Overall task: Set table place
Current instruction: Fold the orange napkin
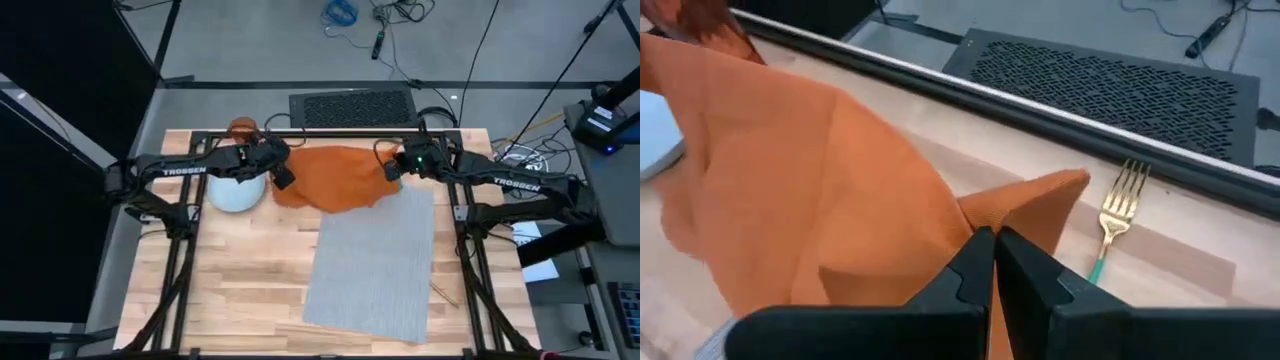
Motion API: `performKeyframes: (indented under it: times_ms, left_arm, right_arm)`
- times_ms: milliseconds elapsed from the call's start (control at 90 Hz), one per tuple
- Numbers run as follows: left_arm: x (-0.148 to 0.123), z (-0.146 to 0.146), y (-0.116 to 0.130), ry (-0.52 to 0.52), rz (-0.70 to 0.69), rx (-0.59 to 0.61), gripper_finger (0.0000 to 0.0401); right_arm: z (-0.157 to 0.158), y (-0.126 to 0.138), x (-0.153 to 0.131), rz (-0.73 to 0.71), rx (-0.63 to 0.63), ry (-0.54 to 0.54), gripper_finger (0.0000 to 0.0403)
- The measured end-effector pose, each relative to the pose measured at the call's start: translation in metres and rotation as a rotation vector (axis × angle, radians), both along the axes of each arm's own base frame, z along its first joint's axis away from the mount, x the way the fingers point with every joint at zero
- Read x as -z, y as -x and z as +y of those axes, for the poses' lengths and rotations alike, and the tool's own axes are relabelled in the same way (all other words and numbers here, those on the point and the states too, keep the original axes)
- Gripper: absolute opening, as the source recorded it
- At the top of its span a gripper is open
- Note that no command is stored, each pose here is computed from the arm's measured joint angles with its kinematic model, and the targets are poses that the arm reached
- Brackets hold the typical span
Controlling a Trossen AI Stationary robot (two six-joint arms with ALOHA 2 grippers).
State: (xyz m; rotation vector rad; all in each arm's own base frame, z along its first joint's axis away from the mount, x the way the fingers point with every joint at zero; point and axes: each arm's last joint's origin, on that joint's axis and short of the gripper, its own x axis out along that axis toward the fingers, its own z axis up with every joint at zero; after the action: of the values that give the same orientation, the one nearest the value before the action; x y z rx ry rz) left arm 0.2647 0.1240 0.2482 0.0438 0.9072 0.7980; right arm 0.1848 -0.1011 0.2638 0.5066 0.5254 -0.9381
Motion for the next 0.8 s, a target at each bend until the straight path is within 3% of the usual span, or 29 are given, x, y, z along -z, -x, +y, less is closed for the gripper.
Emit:
performKeyframes:
  times_ms: [244, 511, 800]
  left_arm:
    - [-0.001, 0.021, 0.001, -0.006, -0.033, -0.006, 0.0]
    - [0.027, 0.035, -0.009, 0.045, 0.037, -0.01, 0.0]
    - [0.041, 0.043, -0.019, 0.025, 0.046, 0.015, 0.0]
  right_arm:
    - [-0.027, -0.003, 0.006, -0.032, -0.032, -0.023, 0.0]
    - [-0.055, -0.017, 0.035, 0.02, -0.052, -0.088, 0.0]
    - [-0.076, -0.019, 0.051, 0.033, -0.023, -0.097, 0.0]
